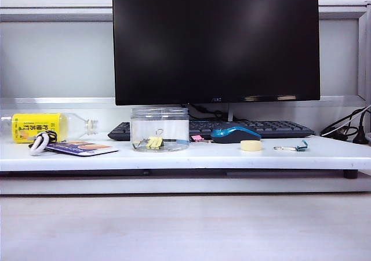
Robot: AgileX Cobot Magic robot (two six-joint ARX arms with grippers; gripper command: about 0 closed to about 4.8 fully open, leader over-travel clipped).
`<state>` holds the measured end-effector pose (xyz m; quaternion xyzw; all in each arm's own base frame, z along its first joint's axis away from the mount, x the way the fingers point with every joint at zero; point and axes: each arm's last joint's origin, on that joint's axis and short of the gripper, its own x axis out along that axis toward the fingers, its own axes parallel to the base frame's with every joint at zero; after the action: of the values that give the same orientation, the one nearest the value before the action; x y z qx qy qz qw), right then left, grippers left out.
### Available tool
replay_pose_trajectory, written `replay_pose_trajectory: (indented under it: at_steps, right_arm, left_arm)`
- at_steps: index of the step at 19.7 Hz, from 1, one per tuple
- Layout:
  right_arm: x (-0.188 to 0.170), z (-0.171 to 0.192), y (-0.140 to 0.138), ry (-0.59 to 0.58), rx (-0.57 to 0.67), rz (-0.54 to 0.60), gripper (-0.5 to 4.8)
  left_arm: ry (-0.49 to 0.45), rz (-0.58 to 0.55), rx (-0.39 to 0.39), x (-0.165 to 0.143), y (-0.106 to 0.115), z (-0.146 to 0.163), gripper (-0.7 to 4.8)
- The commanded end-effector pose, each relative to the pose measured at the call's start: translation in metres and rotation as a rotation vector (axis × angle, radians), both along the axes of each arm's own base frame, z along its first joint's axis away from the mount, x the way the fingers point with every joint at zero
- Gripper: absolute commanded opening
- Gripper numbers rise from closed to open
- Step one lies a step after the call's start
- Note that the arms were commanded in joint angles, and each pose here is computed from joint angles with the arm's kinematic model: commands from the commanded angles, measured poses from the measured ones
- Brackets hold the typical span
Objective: Pick up the clips with the largest number of clips of the same color on the table and place them in a round transparent plastic box.
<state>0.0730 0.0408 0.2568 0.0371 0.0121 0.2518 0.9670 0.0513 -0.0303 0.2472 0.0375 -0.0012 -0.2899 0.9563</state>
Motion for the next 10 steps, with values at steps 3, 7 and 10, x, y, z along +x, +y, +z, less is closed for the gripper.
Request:
replay_pose_trajectory:
  at_steps: [3, 7, 10]
  right_arm:
    - [0.011, -0.027, 0.006, -0.036, 0.021, -0.005, 0.10]
    - [0.019, -0.067, 0.010, -0.011, 0.007, -0.006, 0.11]
    - [0.020, -0.079, 0.011, 0.017, -0.009, -0.006, 0.11]
  left_arm:
    - [-0.075, -0.003, -0.038, 0.014, -0.008, -0.020, 0.48]
    - [-0.052, -0.003, -0.002, 0.023, -0.012, -0.046, 0.48]
    - [-0.025, -0.004, 0.012, 0.027, -0.014, -0.058, 0.49]
